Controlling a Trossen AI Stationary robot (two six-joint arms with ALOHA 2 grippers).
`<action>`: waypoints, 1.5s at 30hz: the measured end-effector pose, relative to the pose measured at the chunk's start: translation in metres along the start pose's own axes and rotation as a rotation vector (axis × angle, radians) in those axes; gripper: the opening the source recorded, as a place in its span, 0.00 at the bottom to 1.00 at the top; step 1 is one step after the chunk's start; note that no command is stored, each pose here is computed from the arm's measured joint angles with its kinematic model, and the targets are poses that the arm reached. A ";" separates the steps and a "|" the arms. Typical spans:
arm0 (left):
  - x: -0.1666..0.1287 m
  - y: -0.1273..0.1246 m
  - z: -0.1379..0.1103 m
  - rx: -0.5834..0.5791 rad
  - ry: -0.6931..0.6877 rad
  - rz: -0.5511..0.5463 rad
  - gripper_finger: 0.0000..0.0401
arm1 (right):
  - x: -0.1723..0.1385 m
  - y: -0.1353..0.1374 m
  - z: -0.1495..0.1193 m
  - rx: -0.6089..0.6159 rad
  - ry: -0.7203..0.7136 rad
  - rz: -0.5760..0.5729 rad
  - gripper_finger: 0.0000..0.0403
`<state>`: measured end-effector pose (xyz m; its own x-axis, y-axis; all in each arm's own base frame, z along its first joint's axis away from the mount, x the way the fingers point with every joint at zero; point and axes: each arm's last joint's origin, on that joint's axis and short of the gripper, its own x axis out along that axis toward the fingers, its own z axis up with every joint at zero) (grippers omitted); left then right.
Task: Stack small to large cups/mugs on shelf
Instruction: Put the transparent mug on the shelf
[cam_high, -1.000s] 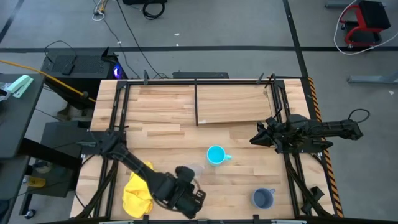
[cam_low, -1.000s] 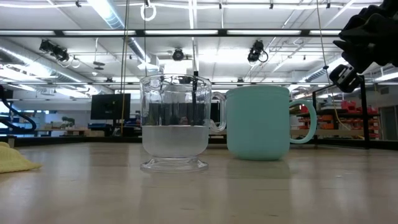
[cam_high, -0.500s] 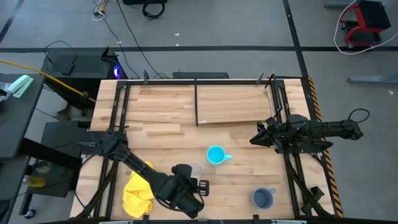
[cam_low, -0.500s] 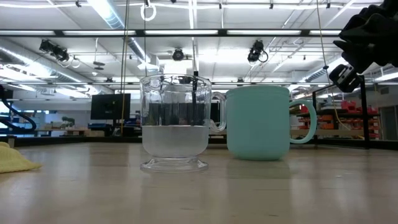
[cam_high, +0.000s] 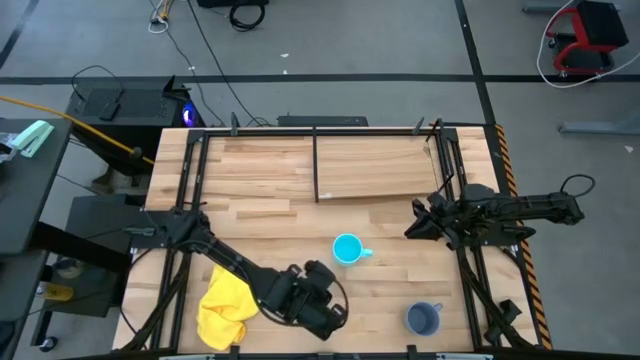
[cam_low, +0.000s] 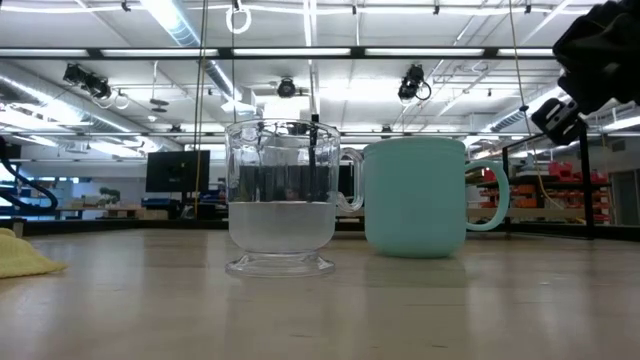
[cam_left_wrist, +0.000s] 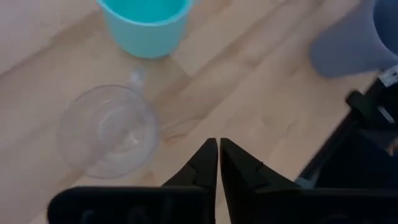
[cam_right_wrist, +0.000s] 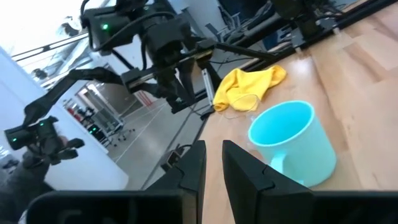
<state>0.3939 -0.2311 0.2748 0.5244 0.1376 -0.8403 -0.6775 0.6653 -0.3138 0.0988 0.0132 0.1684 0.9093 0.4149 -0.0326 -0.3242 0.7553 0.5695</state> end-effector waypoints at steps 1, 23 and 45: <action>0.001 0.000 0.003 -0.002 0.018 -0.010 0.08 | 0.000 0.000 0.000 -0.001 0.003 0.006 0.15; -0.001 0.014 -0.023 -0.825 -0.045 0.182 0.03 | 0.000 0.001 -0.001 0.030 0.031 0.041 0.15; 0.008 0.035 -0.017 -0.718 -0.049 0.414 0.06 | 0.004 -0.002 -0.004 0.062 0.096 0.039 0.15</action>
<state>0.3657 -0.2194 0.2494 0.1708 0.3117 -0.9347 -0.9764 -0.0738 -0.2030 0.1020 0.0155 0.1640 0.8663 0.4921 -0.0860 -0.3393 0.7059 0.6217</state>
